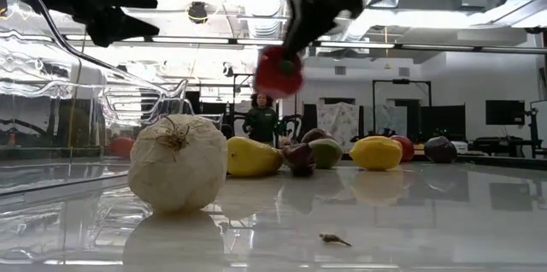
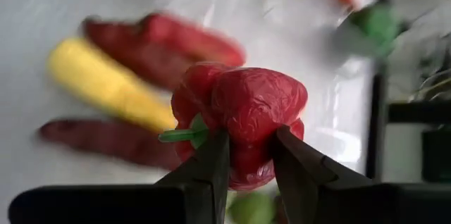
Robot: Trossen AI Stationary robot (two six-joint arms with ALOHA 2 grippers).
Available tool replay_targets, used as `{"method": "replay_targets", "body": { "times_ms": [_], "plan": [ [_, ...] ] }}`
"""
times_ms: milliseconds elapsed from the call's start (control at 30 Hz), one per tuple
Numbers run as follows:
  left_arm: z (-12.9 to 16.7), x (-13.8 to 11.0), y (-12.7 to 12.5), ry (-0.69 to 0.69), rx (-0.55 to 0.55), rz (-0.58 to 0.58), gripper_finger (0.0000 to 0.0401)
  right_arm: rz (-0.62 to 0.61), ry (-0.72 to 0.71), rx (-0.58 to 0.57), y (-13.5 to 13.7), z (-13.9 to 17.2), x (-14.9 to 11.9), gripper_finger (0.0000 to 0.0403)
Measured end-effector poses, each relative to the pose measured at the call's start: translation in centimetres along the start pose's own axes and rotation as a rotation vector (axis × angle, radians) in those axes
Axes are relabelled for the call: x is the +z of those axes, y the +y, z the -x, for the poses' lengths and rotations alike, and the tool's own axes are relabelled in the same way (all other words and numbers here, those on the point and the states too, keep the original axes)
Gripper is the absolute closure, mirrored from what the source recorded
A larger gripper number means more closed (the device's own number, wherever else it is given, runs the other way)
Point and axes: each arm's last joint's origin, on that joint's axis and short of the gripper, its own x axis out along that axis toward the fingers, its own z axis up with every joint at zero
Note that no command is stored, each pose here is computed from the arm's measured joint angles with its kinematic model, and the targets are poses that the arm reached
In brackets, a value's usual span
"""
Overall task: Sort produce into baskets
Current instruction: Put the red bell pepper into the top transparent bin
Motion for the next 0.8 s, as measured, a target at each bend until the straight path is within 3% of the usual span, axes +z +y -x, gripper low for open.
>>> {"method": "replay_targets", "body": {
  "times_ms": [233, 467, 667, 800],
  "plan": [
    [0.0, 0.0, 0.0, 0.001, -0.004, 0.003, 0.0040, -0.018, -0.312, -0.071, -5.3, -2.0, 1.4, 0.0272],
    [0.1, 0.1, 0.0, -0.001, -0.019, 0.007, 0.0040, -0.127, -0.568, -0.096, -10.1, -4.2, 1.2, 0.0260],
    [0.3, 0.3, 0.0, -0.010, -0.046, 0.024, 0.0040, -0.150, -0.660, -0.166, -10.9, -7.8, 1.2, 0.0251],
    [0.3, 0.3, 0.0, -0.003, -0.072, 0.026, 0.0040, -0.156, -0.669, -0.128, -10.9, -10.0, 1.8, 0.0234]
  ]
}}
